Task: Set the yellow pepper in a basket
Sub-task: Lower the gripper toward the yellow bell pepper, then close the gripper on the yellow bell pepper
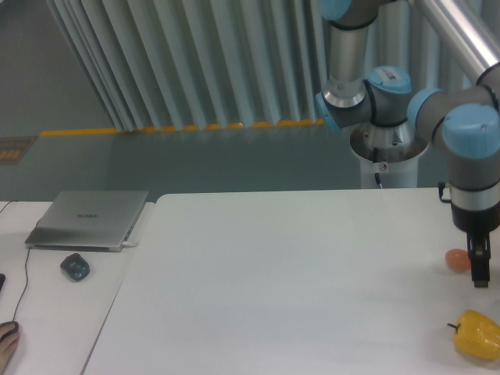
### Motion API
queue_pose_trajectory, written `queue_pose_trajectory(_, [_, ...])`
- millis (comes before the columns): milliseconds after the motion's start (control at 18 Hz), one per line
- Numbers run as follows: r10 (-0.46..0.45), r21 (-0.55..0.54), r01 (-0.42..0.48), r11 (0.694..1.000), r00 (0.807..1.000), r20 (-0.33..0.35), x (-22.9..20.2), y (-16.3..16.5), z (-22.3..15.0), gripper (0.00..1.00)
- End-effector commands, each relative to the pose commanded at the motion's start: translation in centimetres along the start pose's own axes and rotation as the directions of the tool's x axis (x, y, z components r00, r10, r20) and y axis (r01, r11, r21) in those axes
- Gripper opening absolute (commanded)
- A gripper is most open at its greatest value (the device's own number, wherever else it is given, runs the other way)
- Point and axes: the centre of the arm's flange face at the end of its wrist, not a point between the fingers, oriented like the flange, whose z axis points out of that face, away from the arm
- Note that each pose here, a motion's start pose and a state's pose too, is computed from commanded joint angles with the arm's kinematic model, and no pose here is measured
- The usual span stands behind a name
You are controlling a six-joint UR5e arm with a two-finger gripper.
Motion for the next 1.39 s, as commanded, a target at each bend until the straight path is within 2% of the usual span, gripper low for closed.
queue_pose_trajectory(278, [0.008,-0.010,-0.007,1.000,1.000,0.010,-1.1,0.1,2.7,1.00])
queue_pose_trajectory(667, [0.008,-0.016,-0.008,1.000,1.000,0.025,-2.6,-1.0,3.8,1.00])
queue_pose_trajectory(1389, [0.015,-0.051,-0.016,0.999,1.000,-0.002,-3.1,-2.0,6.2,1.00])
